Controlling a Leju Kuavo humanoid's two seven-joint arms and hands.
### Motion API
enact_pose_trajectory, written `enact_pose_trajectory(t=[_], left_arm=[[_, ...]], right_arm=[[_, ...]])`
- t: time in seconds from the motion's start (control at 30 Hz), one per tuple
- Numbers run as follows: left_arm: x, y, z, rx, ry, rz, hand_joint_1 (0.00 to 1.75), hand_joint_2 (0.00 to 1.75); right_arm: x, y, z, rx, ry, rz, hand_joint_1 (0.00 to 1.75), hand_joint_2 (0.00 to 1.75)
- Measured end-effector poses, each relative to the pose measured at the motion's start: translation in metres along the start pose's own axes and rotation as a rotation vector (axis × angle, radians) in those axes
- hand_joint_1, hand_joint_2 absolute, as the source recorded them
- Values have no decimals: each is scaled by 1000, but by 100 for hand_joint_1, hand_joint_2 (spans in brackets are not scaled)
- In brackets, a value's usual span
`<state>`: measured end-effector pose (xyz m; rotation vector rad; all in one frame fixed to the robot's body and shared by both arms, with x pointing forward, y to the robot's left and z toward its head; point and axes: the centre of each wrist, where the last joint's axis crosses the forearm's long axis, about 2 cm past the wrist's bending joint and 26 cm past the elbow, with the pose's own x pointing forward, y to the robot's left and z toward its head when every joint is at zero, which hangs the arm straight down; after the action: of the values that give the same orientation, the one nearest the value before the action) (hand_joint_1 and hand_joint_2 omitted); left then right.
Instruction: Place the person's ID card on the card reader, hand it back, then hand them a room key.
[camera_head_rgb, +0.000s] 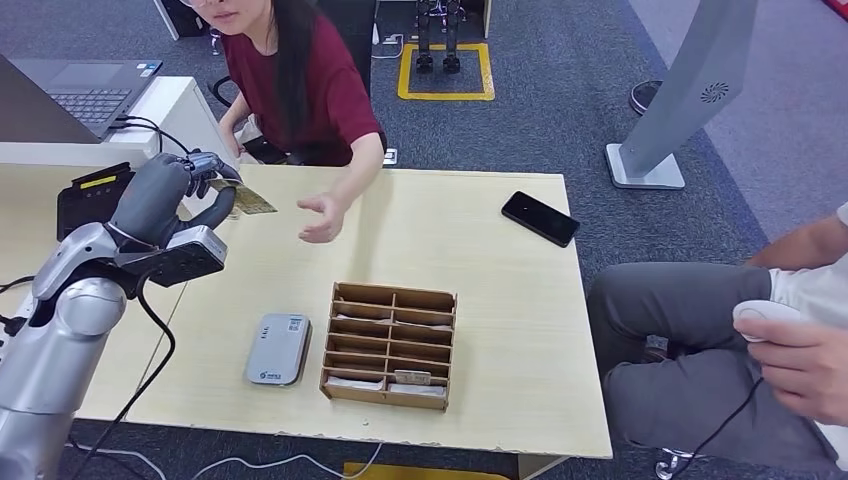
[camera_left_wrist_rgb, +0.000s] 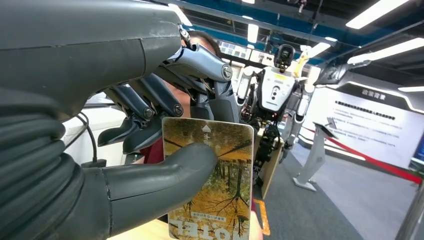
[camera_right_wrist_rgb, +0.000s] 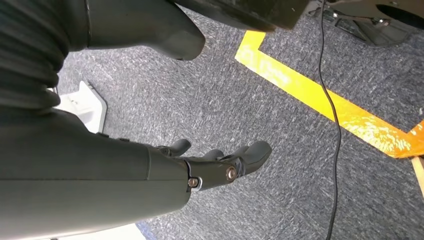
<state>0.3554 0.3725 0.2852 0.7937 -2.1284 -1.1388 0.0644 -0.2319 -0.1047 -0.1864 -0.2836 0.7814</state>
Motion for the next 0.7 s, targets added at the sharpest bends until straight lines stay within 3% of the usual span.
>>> enact_pose_trajectory(t=[0.2,0.3,0.47,0.7], left_arm=[[-3,-7,-6,12,29,1,175,175],[-5,-14,-10,38,97,-89,175,175],[-14,-59,-26,93,250,-298,175,175],[-16,-122,-40,43,370,-332,175,175]], right_arm=[[1,-1,0,-1,-2,9,0,175],[1,-1,0,6,-2,13,0,175],[4,-3,-1,12,-6,44,0,175],[10,-6,-2,19,-20,95,0,175]])
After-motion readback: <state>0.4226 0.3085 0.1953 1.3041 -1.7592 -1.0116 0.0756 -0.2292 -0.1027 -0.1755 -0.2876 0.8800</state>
